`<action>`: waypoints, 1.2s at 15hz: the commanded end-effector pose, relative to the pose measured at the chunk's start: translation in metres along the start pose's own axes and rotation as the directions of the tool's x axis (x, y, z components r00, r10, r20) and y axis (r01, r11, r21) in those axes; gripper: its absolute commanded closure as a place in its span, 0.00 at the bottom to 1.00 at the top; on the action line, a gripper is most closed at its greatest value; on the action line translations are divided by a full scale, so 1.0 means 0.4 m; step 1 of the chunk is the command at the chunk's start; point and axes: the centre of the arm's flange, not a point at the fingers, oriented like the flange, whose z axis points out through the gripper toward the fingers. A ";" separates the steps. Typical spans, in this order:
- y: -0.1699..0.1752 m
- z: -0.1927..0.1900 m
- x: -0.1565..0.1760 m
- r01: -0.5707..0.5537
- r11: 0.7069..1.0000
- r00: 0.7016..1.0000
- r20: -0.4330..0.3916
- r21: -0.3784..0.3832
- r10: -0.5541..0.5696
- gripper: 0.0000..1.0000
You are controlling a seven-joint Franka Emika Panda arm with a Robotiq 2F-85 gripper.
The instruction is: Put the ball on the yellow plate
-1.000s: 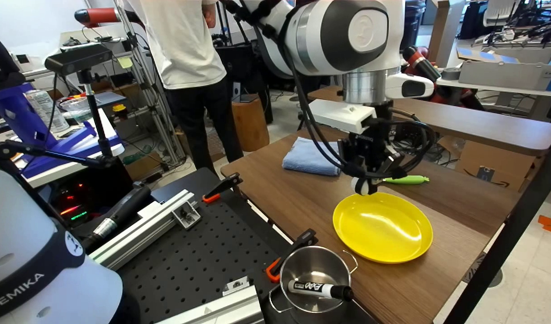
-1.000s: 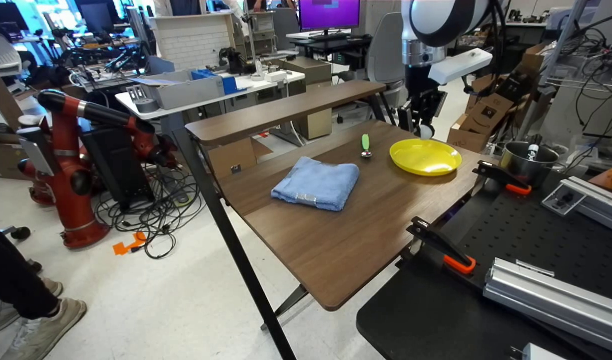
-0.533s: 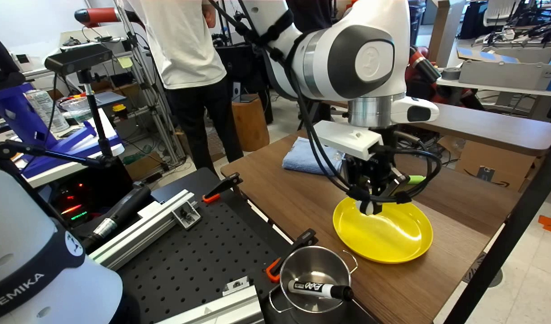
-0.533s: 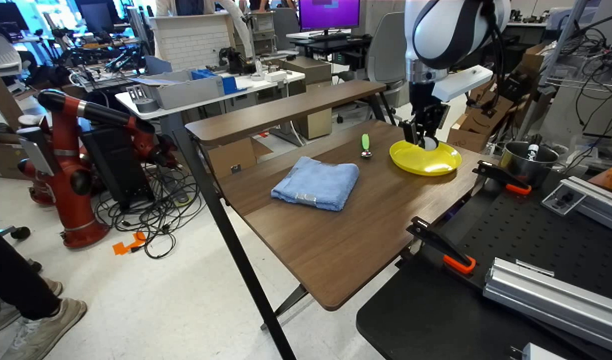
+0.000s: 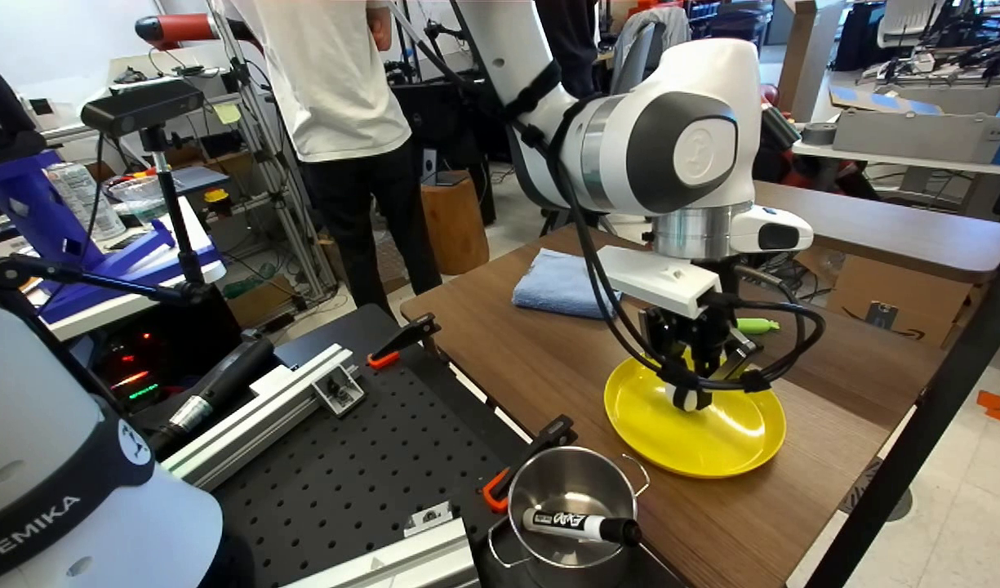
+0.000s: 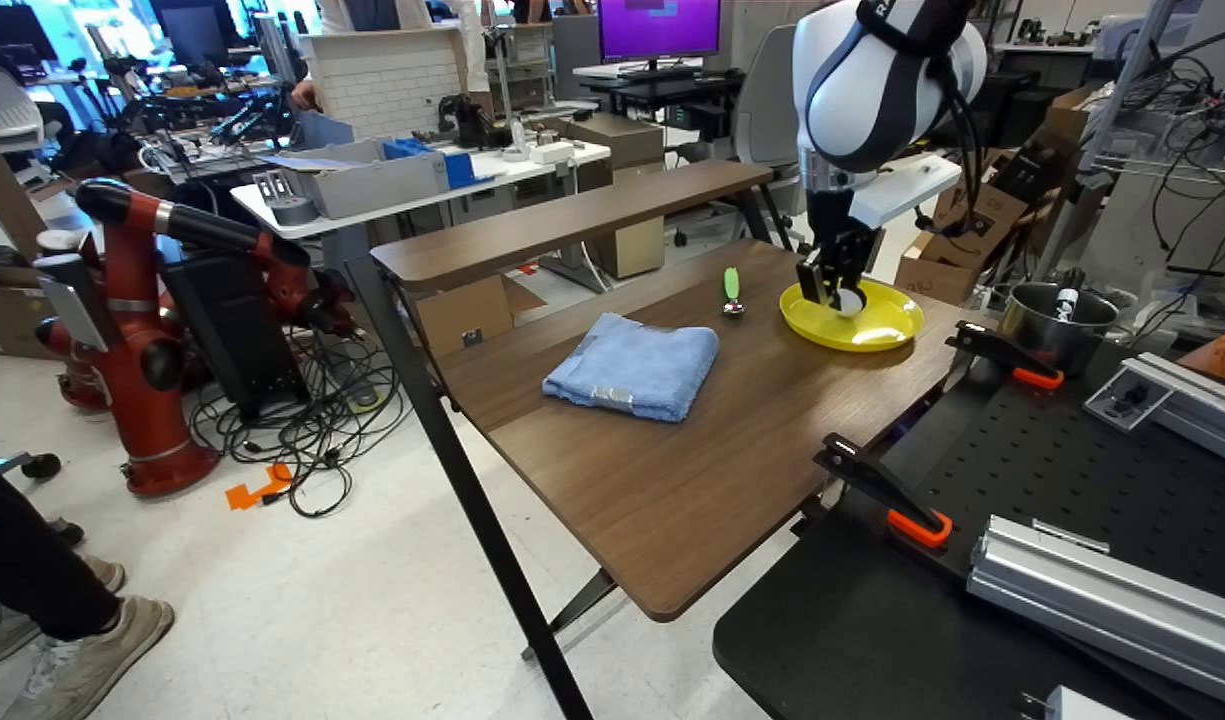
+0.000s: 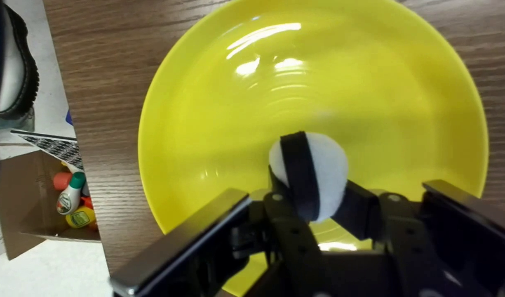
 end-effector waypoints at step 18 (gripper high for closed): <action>0.033 -0.048 -0.026 0.099 0.995 0.995 -0.029 0.026 -0.098 0.00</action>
